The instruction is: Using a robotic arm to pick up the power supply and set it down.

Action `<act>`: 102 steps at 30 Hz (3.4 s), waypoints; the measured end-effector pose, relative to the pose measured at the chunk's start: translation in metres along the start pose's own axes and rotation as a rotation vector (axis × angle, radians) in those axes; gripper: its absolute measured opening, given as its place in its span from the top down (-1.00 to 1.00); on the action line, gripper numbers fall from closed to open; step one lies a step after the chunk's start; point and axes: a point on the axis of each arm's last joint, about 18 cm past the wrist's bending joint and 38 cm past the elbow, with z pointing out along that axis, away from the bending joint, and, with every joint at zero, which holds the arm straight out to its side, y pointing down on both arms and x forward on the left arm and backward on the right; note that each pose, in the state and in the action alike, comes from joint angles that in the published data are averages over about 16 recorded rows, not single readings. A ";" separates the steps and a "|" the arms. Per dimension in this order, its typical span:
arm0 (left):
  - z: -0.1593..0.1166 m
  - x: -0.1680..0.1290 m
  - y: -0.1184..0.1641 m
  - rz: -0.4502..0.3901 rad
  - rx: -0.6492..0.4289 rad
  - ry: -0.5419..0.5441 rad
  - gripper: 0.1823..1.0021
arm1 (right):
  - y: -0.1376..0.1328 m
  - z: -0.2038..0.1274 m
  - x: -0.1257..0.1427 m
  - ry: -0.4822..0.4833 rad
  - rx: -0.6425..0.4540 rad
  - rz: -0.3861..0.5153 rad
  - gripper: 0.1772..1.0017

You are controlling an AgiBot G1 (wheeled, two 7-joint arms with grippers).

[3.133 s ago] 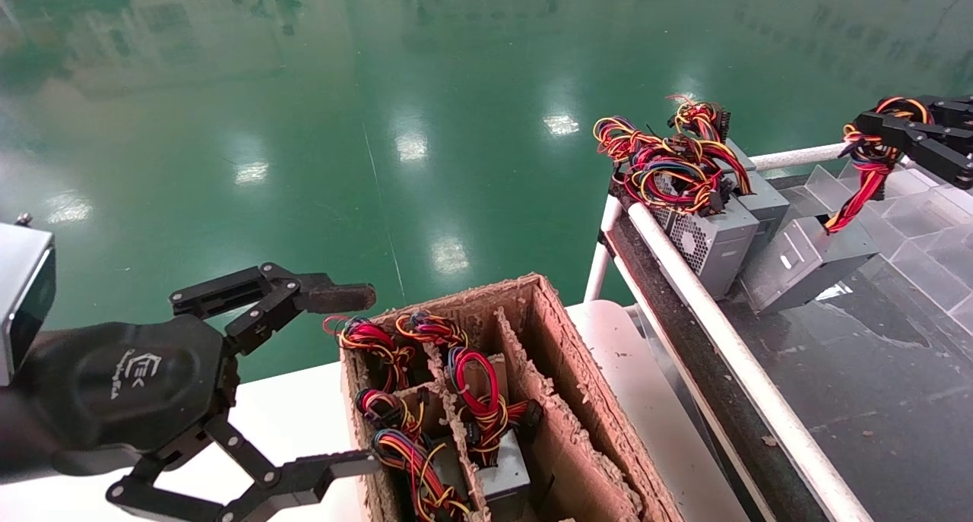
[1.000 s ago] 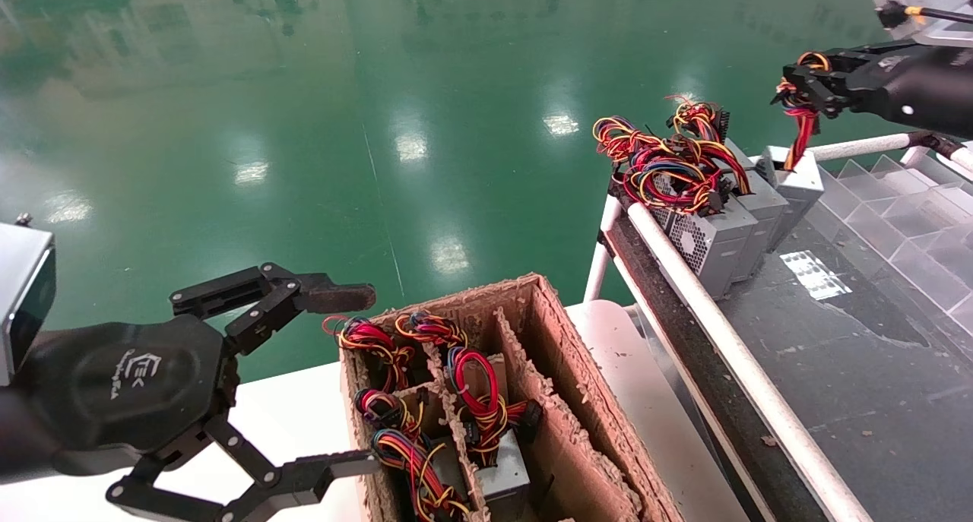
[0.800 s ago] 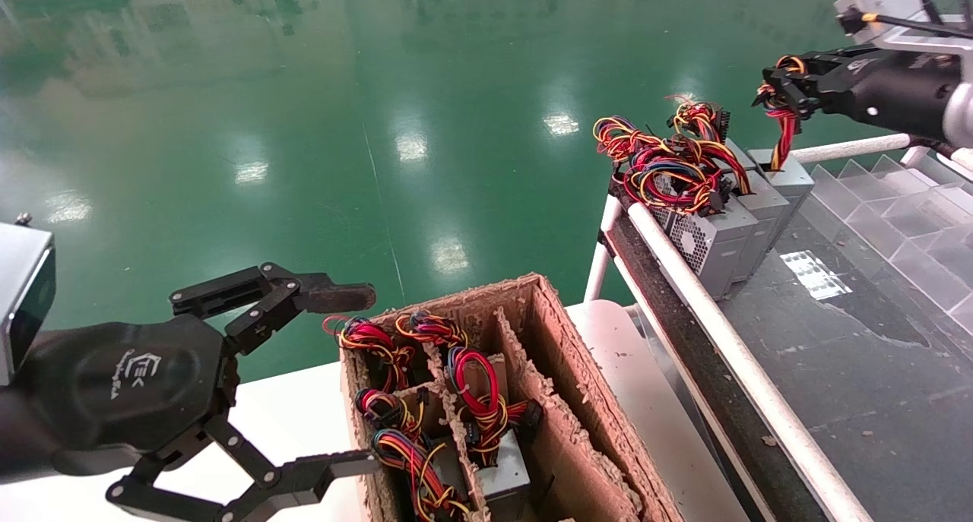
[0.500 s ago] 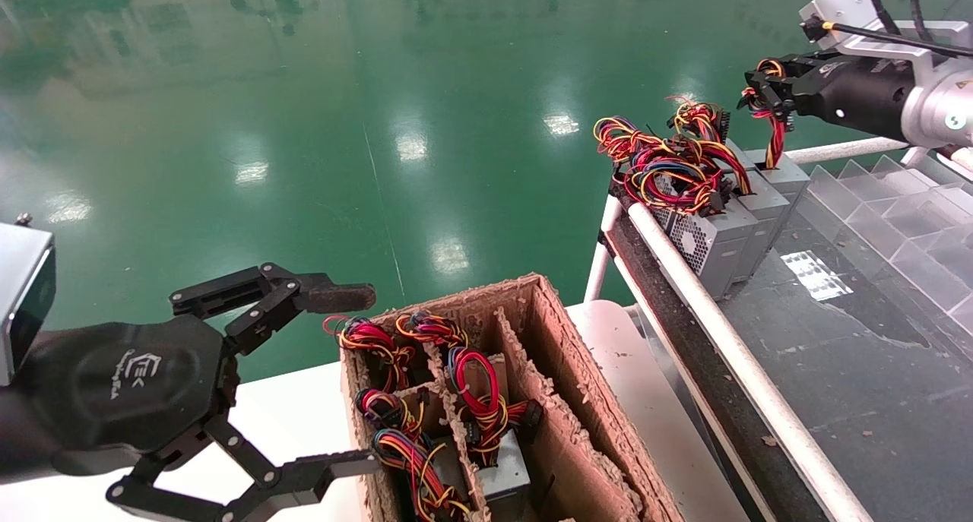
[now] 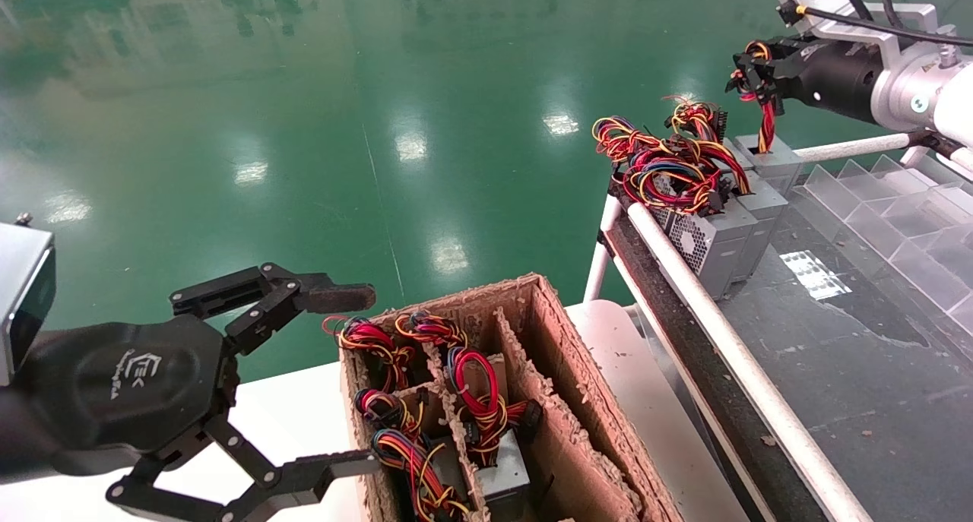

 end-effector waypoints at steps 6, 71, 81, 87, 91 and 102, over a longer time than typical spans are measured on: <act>0.000 0.000 0.000 0.000 0.000 0.000 -1.00 | -0.001 0.003 -0.005 0.000 -0.002 -0.014 0.67; 0.000 0.000 0.000 0.000 0.000 -0.001 -1.00 | -0.026 -0.109 0.013 -0.346 0.538 0.475 -0.99; 0.000 0.000 0.000 0.000 0.000 -0.001 -1.00 | -0.013 -0.140 -0.025 -0.500 0.559 0.392 -1.00; 0.000 0.000 0.000 0.000 0.000 -0.001 -1.00 | -0.006 -0.162 -0.052 -0.608 0.562 0.342 -1.00; 0.000 0.000 0.000 0.000 0.000 -0.001 -1.00 | -0.002 -0.178 -0.071 -0.686 0.560 0.309 -1.00; 0.000 0.000 0.000 0.000 0.000 -0.001 -1.00 | 0.008 -0.212 -0.109 -0.846 0.549 0.251 -1.00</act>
